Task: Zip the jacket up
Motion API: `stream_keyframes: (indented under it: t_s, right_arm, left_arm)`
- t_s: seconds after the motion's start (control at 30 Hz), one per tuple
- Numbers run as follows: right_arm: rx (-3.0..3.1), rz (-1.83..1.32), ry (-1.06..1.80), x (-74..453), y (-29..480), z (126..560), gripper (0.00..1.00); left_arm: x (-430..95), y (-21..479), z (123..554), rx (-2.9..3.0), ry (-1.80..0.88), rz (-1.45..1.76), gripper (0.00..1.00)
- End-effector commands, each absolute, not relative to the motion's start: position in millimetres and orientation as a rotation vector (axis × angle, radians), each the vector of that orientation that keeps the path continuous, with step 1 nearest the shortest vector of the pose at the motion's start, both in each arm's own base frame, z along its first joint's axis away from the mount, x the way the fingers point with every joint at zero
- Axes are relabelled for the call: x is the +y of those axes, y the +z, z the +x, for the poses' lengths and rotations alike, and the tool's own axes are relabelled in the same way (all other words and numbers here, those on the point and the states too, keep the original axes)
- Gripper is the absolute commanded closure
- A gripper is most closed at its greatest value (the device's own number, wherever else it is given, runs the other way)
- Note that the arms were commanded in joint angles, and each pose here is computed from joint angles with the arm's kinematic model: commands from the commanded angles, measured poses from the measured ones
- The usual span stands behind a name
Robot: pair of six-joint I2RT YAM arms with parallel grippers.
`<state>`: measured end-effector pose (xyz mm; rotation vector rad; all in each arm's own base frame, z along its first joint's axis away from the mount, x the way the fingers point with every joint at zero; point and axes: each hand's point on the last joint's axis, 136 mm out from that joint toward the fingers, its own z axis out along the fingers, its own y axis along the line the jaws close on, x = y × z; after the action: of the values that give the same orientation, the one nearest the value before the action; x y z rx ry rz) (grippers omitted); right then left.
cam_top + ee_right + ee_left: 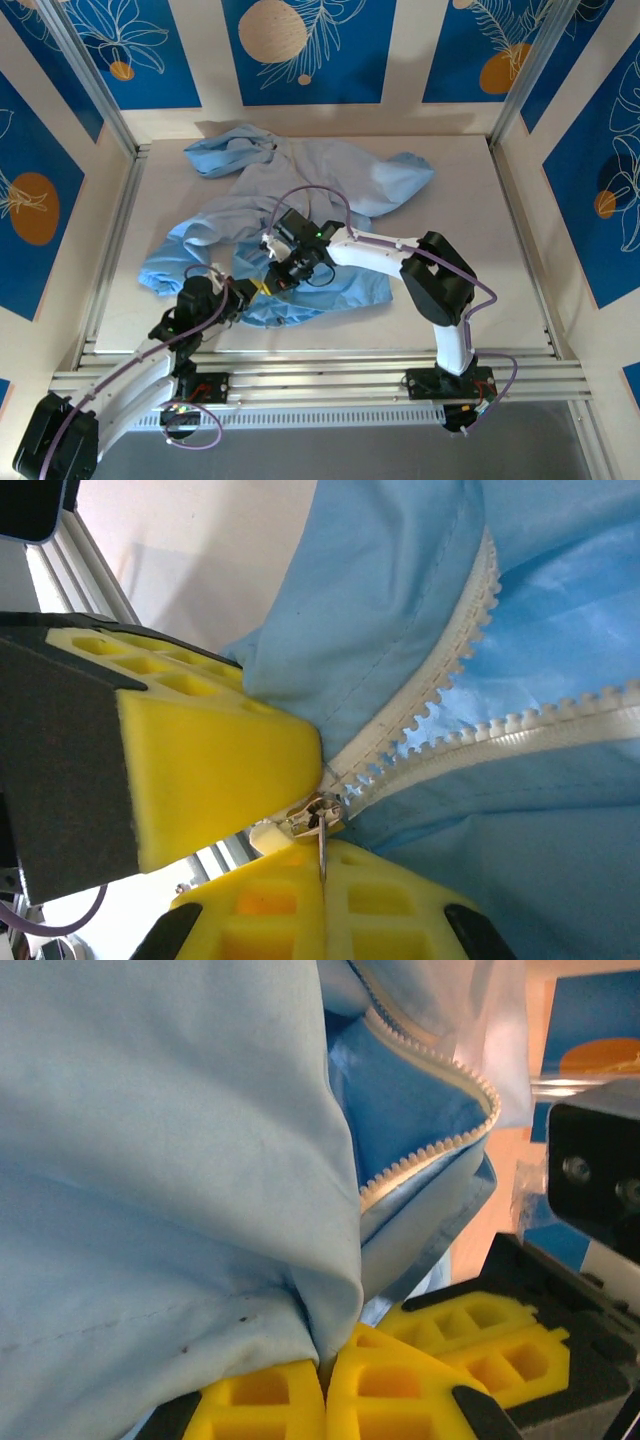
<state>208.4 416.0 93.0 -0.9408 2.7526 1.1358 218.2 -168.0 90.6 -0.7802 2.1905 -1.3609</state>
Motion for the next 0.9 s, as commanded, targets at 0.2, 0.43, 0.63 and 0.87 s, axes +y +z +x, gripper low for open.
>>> stream_keyframes:
  t_s: [0.2, 0.43, 0.63, 0.87]
  right_arm:
    - [2.717, -1.027, 1.016, 410, 98, 228, 1.0]
    - [2.779, -0.99, 0.934, 402, 85, 240, 1.0]
    - [2.679, -0.981, 0.943, 404, 102, 238, 0.79]
    - [2.678, -0.572, 1.01, 370, 135, 244, 0.51]
  left_arm:
    - [-169, 67, 173, 2.396, -1.326, -0.607, 1.0]
    - [-168, 62, 158, 2.444, -1.319, -0.533, 1.0]
    - [-169, 66, 165, 2.377, -1.35, -0.528, 1.0]
    - [-170, 72, 179, 2.293, -1.364, -0.526, 1.0]
